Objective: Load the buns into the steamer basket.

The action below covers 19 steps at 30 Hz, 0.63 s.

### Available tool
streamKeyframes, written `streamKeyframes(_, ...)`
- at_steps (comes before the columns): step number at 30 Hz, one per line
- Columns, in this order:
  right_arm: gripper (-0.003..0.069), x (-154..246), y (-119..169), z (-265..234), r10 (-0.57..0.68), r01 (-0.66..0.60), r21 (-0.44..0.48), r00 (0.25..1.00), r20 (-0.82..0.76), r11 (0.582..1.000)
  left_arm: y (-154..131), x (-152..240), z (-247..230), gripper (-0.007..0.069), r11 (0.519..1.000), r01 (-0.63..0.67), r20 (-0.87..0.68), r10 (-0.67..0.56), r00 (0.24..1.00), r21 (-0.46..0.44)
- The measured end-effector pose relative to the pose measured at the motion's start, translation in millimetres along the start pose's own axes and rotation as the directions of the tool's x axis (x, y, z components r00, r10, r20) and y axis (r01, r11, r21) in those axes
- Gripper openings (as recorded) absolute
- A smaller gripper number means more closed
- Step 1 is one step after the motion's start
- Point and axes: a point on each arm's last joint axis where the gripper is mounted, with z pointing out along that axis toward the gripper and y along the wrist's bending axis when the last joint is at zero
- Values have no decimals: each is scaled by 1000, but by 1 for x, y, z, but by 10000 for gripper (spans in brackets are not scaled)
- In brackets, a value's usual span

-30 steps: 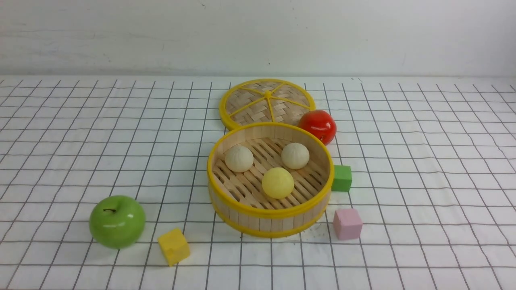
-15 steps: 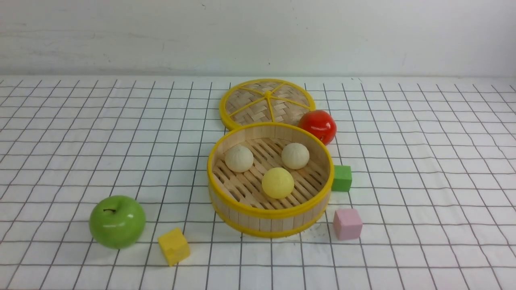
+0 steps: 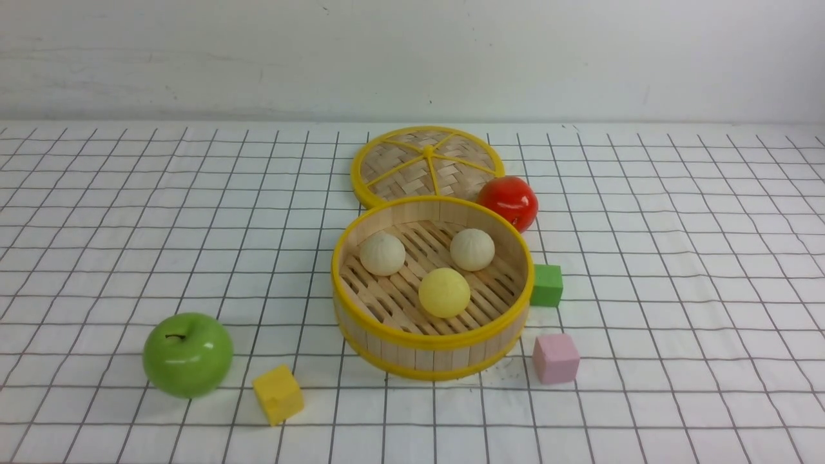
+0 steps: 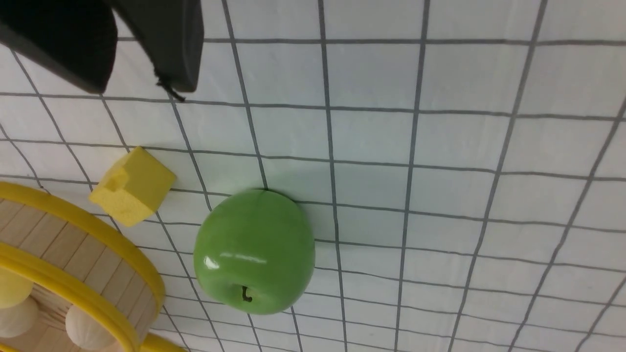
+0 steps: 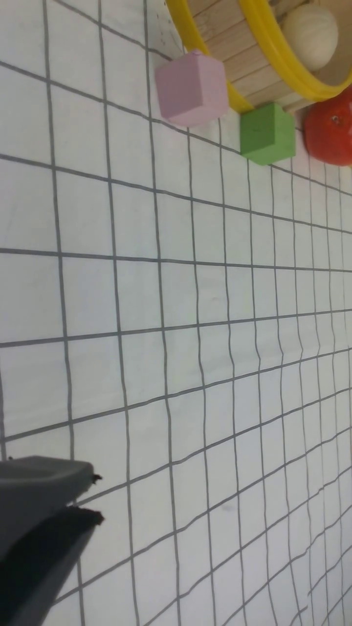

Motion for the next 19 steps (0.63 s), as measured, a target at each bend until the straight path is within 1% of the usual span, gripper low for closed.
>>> streamKeyframes(19, 98, 0, 0, 0, 0, 0, 0, 1000, 0, 1000, 0, 0, 0, 204, 1000, 0, 0, 0, 1000, 0)
